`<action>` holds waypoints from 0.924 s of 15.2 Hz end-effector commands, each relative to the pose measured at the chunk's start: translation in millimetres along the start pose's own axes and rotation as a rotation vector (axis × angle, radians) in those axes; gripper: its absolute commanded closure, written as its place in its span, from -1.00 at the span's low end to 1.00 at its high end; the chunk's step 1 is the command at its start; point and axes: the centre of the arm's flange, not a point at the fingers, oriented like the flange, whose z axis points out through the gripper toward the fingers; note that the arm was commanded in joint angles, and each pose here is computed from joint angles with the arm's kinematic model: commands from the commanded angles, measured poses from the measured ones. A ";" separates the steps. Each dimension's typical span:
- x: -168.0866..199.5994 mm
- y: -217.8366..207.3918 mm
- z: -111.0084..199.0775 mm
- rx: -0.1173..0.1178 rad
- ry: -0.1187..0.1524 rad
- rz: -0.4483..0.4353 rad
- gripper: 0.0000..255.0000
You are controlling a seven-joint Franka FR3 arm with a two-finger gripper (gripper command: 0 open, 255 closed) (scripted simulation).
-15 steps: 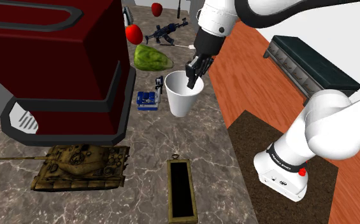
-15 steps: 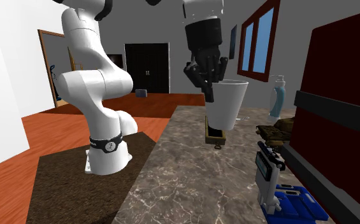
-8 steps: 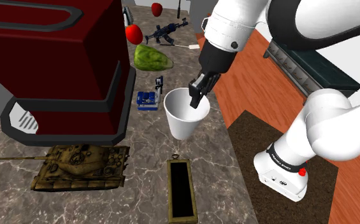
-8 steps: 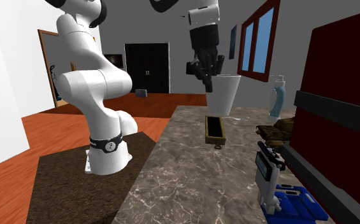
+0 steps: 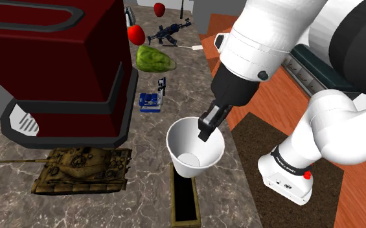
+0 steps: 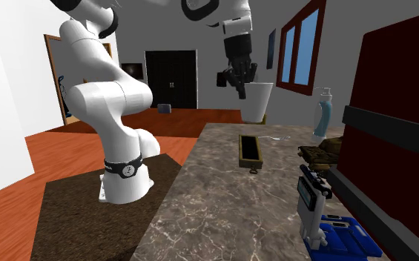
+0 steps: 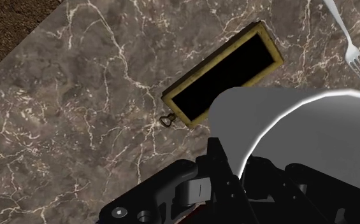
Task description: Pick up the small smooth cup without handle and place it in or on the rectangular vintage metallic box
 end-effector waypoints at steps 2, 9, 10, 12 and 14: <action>-13.5 -10.1 4.7 0.000 0.001 0.001 1.00; -16.1 -3.3 41.0 0.000 0.001 0.001 1.00; -16.5 -2.3 46.2 0.000 0.001 0.001 1.00; -17.2 -0.4 56.5 0.000 0.001 0.001 1.00; -17.9 1.5 66.9 0.000 0.001 0.001 1.00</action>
